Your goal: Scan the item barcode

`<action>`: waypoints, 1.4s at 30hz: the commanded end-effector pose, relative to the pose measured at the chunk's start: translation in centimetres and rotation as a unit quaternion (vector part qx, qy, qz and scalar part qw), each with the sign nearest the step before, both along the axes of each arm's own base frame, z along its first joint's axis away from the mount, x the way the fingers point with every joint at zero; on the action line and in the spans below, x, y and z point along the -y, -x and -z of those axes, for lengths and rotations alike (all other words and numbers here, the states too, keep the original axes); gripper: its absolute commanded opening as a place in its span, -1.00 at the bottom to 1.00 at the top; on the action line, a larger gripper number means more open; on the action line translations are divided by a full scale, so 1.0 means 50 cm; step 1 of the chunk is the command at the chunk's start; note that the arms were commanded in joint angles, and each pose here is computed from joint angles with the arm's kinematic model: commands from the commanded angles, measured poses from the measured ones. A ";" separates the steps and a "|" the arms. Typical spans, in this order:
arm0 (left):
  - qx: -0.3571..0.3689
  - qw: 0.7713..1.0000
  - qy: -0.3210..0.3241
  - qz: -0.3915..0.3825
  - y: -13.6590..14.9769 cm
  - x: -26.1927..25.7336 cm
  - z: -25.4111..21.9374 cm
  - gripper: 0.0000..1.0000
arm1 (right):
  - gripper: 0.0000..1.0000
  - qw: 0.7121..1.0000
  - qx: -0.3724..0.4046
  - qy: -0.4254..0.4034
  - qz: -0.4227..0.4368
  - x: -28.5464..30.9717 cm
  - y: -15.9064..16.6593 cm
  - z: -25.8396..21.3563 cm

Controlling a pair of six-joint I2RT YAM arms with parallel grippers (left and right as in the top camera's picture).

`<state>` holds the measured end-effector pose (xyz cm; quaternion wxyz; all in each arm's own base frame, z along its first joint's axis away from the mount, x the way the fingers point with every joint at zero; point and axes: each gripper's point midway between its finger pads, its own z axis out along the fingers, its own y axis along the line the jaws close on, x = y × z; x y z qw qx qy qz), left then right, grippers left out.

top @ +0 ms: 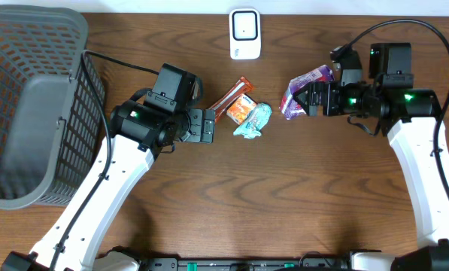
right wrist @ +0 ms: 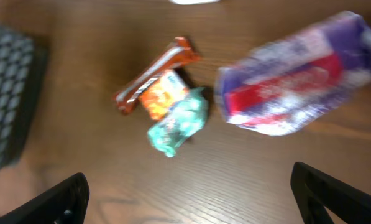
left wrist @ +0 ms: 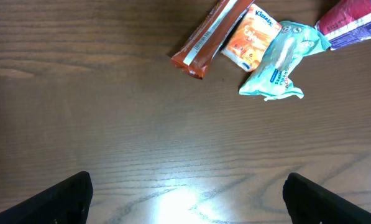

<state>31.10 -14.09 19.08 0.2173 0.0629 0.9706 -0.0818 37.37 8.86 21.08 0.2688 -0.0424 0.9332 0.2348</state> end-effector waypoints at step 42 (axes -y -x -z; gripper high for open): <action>-0.003 1.000 0.003 0.000 0.000 0.000 0.000 0.95 | -0.98 0.969 -0.149 -0.057 0.189 -0.008 -0.145 0.242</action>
